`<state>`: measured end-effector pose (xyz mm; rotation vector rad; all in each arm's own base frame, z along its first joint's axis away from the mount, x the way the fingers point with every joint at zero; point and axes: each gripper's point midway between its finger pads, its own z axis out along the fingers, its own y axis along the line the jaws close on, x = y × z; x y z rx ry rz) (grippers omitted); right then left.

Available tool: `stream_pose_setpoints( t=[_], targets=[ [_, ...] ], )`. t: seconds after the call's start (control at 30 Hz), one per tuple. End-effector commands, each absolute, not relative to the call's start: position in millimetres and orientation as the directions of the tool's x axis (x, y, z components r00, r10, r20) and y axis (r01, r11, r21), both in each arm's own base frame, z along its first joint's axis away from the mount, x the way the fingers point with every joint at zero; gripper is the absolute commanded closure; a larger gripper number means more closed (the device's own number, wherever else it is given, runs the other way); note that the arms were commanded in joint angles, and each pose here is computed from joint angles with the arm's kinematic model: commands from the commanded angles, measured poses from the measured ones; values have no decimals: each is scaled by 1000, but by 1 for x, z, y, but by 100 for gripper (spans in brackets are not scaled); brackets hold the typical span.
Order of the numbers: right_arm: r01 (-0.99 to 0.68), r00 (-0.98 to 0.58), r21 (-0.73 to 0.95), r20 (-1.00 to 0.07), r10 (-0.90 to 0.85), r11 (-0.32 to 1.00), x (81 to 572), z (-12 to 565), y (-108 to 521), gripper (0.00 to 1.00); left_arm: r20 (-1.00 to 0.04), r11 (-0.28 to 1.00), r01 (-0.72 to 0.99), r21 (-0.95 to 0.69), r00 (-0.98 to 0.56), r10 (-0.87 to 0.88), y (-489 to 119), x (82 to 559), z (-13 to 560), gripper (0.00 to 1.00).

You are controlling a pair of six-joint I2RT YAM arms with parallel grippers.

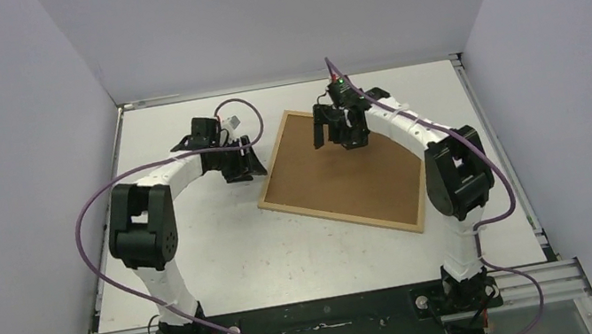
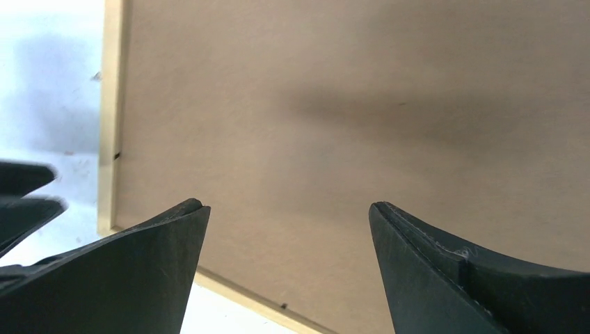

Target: Put the photo into the frame

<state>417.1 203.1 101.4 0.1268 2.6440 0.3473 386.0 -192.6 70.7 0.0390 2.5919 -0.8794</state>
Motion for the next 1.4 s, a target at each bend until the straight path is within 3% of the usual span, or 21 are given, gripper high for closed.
stream_pose_setpoints(
  t=[0.0,0.17,0.5,0.77,0.97,1.37],
  targets=[
    [-11,-883,289,-453,126,957,411,111,236,12,-299,845,74,-529,-949,-104,-191,386,50,52],
    [-13,-898,315,-421,127,949,401,101,262,18,-233,847,60,-529,-970,-76,-204,374,34,65],
    [-7,-927,289,-361,103,957,384,82,277,35,-155,826,47,-561,-987,-48,-223,331,11,82],
    [12,-934,287,-339,113,958,359,81,268,45,-128,834,30,-551,-991,-49,-242,286,1,84],
    [14,-935,282,-337,112,959,338,83,260,46,-120,813,28,-581,-991,-51,-265,260,-1,84],
    [-106,-939,270,-343,-7,957,307,75,277,30,-247,648,103,-755,-959,-136,-263,327,86,73]
  ],
)
